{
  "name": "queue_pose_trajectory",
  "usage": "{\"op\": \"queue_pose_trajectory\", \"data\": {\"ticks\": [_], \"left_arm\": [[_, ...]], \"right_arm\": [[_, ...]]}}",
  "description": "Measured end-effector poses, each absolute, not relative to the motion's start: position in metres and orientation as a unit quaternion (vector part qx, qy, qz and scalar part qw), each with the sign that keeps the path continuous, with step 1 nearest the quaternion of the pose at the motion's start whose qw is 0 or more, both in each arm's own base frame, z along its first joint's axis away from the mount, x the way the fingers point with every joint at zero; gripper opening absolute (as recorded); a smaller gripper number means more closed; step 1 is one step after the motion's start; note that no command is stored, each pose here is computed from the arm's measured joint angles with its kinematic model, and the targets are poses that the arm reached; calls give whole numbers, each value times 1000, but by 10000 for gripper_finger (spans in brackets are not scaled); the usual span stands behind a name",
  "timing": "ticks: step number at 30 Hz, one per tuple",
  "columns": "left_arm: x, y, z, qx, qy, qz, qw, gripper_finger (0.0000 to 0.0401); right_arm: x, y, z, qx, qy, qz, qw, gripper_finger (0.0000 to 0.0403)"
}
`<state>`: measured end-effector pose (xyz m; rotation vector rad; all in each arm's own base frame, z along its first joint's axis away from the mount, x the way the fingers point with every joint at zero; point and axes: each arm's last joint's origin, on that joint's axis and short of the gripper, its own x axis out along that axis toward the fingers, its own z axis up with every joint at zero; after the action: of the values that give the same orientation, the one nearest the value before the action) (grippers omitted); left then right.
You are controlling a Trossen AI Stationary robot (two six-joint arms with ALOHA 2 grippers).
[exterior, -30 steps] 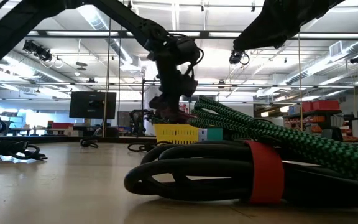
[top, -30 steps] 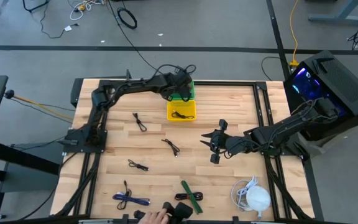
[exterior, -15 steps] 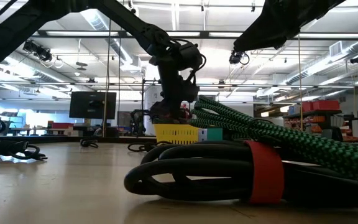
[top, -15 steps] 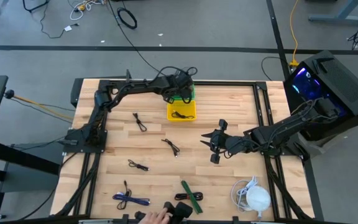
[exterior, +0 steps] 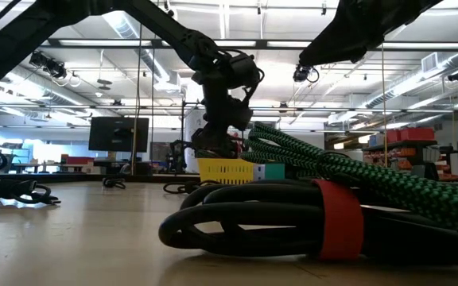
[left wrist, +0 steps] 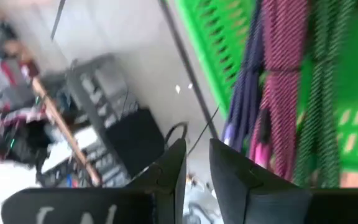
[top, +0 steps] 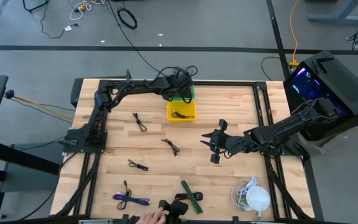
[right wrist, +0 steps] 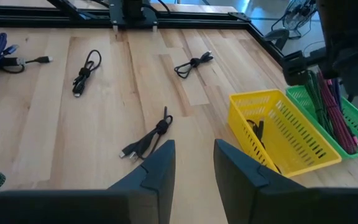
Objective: Pick & Place USB Port
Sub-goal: Put the top-left black charger cable into the yellow basket
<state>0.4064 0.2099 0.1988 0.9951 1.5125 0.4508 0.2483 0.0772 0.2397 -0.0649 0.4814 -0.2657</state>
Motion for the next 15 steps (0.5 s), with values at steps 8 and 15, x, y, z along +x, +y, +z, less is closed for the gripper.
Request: {"op": "queue_pose_trajectory", "data": {"ticks": [8, 15], "left_arm": [[368, 202, 252, 303, 636, 223, 674, 77], [303, 166, 311, 71, 639, 164, 748, 73]], "right_arm": [[248, 77, 239, -33, 241, -131, 961, 111], [248, 77, 239, -34, 241, -131, 961, 111]]}}
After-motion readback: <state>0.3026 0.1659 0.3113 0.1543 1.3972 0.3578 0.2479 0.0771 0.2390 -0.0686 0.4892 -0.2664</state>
